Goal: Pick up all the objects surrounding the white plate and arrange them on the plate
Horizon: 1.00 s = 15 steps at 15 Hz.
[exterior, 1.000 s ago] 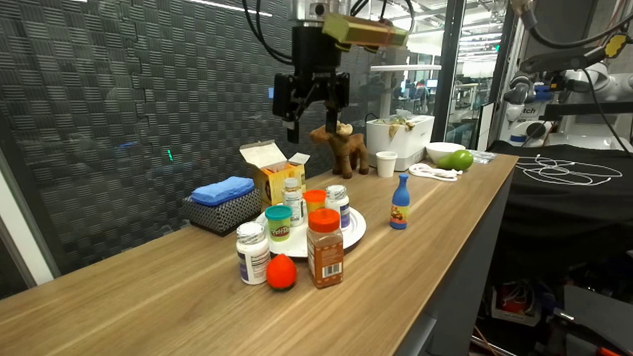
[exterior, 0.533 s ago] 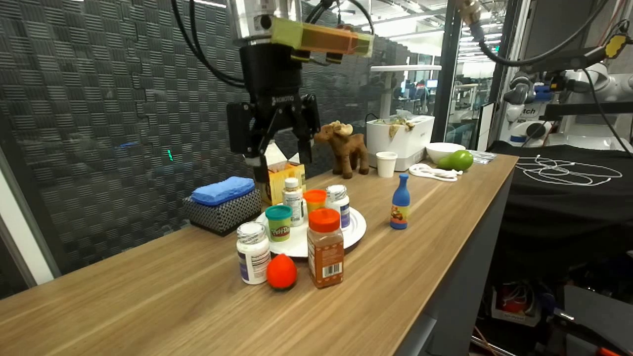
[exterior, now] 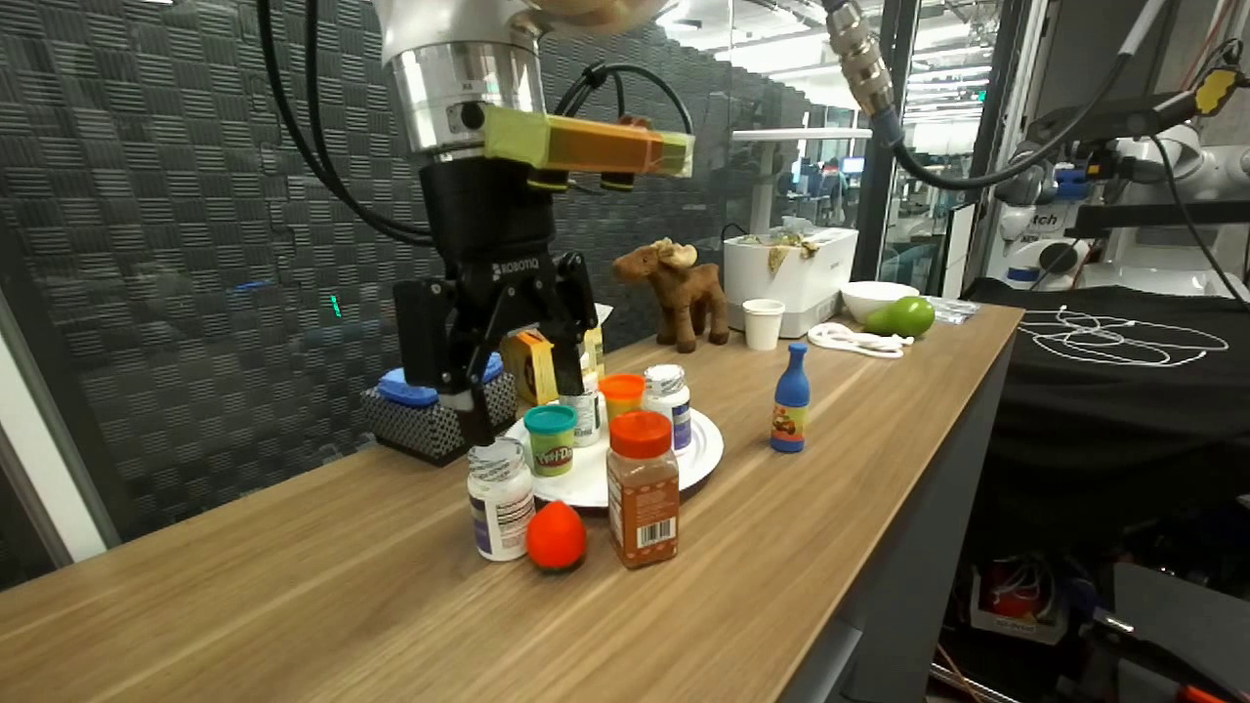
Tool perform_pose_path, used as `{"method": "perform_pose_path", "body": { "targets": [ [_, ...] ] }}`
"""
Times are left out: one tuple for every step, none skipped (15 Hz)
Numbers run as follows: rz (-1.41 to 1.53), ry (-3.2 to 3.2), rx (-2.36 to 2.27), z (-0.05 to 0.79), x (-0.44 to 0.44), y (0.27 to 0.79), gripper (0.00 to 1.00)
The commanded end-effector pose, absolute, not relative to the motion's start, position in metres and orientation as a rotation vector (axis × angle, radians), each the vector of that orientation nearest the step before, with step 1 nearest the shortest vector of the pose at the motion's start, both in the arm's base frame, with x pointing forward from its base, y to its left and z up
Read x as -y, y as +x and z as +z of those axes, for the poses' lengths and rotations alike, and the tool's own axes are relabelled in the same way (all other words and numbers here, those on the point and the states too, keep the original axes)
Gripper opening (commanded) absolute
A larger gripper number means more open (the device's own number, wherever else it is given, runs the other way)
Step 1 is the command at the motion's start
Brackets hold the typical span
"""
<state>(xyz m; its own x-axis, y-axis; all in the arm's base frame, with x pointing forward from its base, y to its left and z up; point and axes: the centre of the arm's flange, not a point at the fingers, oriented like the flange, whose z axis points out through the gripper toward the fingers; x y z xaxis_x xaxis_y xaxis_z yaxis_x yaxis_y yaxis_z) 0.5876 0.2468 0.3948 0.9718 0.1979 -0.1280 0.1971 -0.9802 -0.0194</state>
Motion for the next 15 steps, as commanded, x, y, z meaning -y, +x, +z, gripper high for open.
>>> {"method": "perform_pose_path", "body": {
  "targets": [
    [0.143,-3.084,0.357,0.403,-0.256,0.594,1.0],
    [0.122,-3.084,0.364,0.402,-0.256,0.594,1.0],
    [0.103,-3.079,0.374,0.4,-0.255,0.594,1.0],
    [0.086,-3.069,0.383,0.398,-0.255,0.594,1.0],
    [0.057,-3.069,0.39,0.396,-0.254,0.595,1.0],
    [0.038,-3.064,0.397,0.393,-0.253,0.596,1.0],
    [0.026,-3.06,0.405,0.391,-0.252,0.597,1.0],
    [0.007,-3.06,0.414,0.388,-0.25,0.599,1.0],
    [-0.008,-3.059,0.423,0.386,-0.249,0.6,1.0],
    [-0.012,-3.057,0.43,0.383,-0.247,0.601,1.0],
    [-0.008,-3.061,0.435,0.38,-0.244,0.602,1.0],
    [-0.006,-3.062,0.438,0.378,-0.242,0.603,1.0],
    [-0.001,-3.064,0.445,0.376,-0.24,0.604,1.0],
    [0.006,-3.069,0.446,0.372,-0.238,0.604,1.0],
    [0.016,-3.067,0.449,0.37,-0.235,0.605,1.0]
  ]
}}
